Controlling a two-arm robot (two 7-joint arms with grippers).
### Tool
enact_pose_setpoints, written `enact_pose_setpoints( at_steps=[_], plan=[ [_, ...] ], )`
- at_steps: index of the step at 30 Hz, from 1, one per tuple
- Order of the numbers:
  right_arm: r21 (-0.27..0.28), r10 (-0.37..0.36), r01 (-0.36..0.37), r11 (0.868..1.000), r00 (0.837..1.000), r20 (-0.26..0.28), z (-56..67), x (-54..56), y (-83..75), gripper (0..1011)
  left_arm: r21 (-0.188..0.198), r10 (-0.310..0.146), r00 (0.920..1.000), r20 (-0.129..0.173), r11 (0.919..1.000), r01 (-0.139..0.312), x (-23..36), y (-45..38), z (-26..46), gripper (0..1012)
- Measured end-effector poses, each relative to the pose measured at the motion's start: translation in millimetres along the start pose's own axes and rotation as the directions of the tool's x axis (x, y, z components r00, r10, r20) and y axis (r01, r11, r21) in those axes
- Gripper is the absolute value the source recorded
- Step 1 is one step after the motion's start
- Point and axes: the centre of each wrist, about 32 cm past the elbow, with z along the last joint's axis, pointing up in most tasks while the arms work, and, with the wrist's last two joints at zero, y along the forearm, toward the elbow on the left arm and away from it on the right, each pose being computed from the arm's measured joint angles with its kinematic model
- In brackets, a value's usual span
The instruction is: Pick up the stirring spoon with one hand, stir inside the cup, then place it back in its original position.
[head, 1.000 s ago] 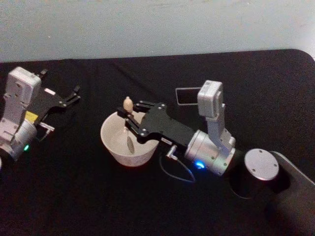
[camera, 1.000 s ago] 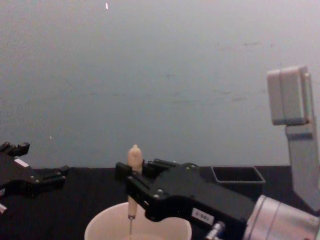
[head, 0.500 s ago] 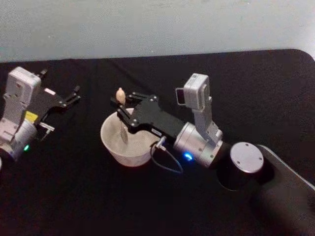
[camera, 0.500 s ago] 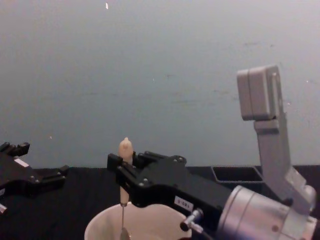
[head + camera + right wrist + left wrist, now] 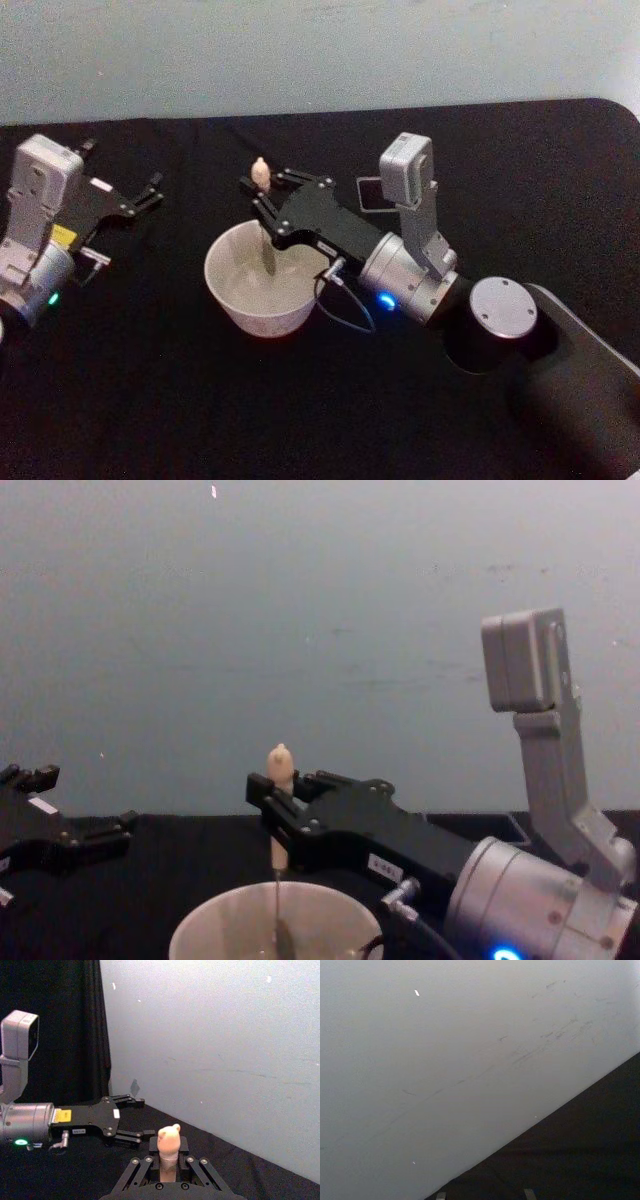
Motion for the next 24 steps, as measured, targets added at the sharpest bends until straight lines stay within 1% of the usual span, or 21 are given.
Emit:
enact_pose_setpoints(
  at_steps=[5,13,21,24],
  plan=[
    [-0.002,-0.009,0.009,1.0,1.0,0.004,0.7,2.6,-4.9,214,0.0,0.0,1.0,0.0,1.0,0.0,0.0,0.0,0.0,1001],
    [-0.003,-0.005,0.005,1.0,1.0,0.001,4.7,3.9,-13.1,214,0.0,0.0,1.0,0.0,1.0,0.0,0.0,0.0,0.0,1001],
    [-0.01,0.002,-0.002,1.0,1.0,-0.016,8.9,2.6,-28.6,214,0.0,0.0,1.0,0.0,1.0,0.0,0.0,0.0,0.0,1001],
    [-0.013,0.006,-0.007,1.0,1.0,-0.018,9.3,1.8,-31.9,214,0.0,0.0,1.0,0.0,1.0,0.0,0.0,0.0,0.0,1001]
  ],
)
